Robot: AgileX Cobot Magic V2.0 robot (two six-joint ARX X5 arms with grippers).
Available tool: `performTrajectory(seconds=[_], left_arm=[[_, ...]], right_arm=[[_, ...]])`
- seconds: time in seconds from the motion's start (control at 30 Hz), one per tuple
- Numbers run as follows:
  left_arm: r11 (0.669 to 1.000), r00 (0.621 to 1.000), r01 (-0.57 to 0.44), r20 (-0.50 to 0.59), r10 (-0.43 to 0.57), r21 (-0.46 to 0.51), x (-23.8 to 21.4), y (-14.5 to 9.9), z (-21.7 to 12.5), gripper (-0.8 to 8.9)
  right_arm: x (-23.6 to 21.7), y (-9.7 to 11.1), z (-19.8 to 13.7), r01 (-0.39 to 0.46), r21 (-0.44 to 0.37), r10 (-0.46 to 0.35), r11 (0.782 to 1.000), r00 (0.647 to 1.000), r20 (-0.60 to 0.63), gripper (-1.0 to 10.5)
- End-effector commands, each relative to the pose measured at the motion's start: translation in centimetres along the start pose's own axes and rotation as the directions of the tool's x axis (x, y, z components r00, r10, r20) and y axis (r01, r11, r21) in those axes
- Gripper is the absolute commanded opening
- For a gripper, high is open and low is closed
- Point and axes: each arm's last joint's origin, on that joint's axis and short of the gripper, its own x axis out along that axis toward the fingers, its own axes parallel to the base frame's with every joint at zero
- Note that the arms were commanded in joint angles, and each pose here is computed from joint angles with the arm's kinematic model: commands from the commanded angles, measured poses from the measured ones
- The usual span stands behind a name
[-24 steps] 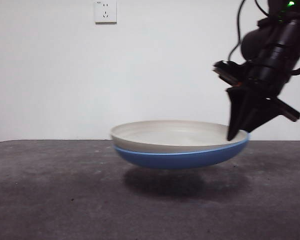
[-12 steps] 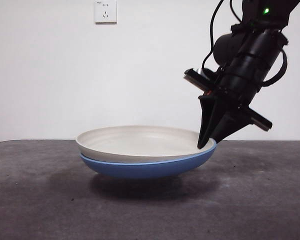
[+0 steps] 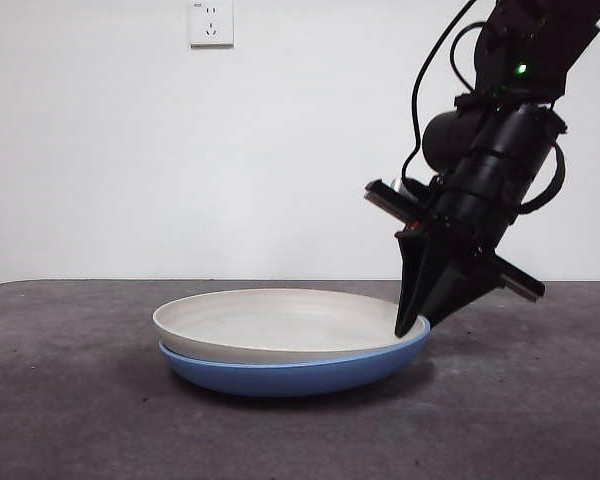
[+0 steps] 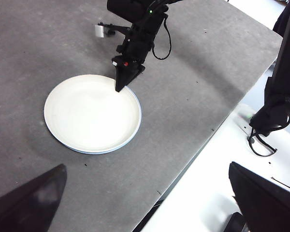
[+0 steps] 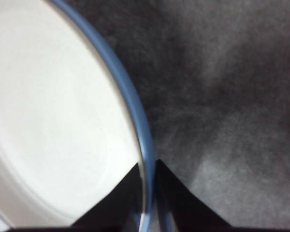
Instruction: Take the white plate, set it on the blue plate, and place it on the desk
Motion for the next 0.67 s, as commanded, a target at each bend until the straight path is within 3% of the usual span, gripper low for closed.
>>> performTrajectory(seconds=[0.03, 0.2, 0.27, 0.37, 0.43, 0.67], left_arm=[[1.0, 1.0, 0.002, 0.014, -0.003, 0.016, -0.1, -0.1, 0.3, 5.72], [1.0, 1.0, 0.002, 0.014, -0.003, 0.016, -0.1, -0.1, 0.3, 5.72], [1.0, 1.0, 0.002, 0.014, -0.003, 0.016, -0.1, -0.1, 0.3, 5.72], [1.0, 1.0, 0.002, 0.014, -0.003, 0.016, -0.1, -0.1, 0.3, 5.72], [1.0, 1.0, 0.002, 0.014, -0.003, 0.016, -0.1, -0.1, 0.3, 5.72], [1.0, 1.0, 0.003, 0.014, -0.003, 0.016, -0.1, -0.1, 0.3, 5.72]], right_arm=[[0.5, 0.1, 0.5, -0.01, 0.001, 0.01, 1.0, 1.0, -0.009, 0.1], [0.5, 0.0, 0.5, -0.01, 0.002, 0.01, 1.0, 1.0, -0.011, 0.2], [0.5, 0.0, 0.4, -0.009, 0.003, 0.009, 1.0, 1.0, -0.014, 1.3], [0.5, 0.1, 0.5, -0.009, -0.002, 0.009, 1.0, 1.0, -0.012, 4.0], [0.4, 0.0, 0.5, -0.008, -0.002, 0.008, 1.0, 1.0, -0.011, 4.8], [-2.5, 0.8, -0.3, 0.004, -0.001, -0.004, 1.0, 1.0, 0.024, 4.9]])
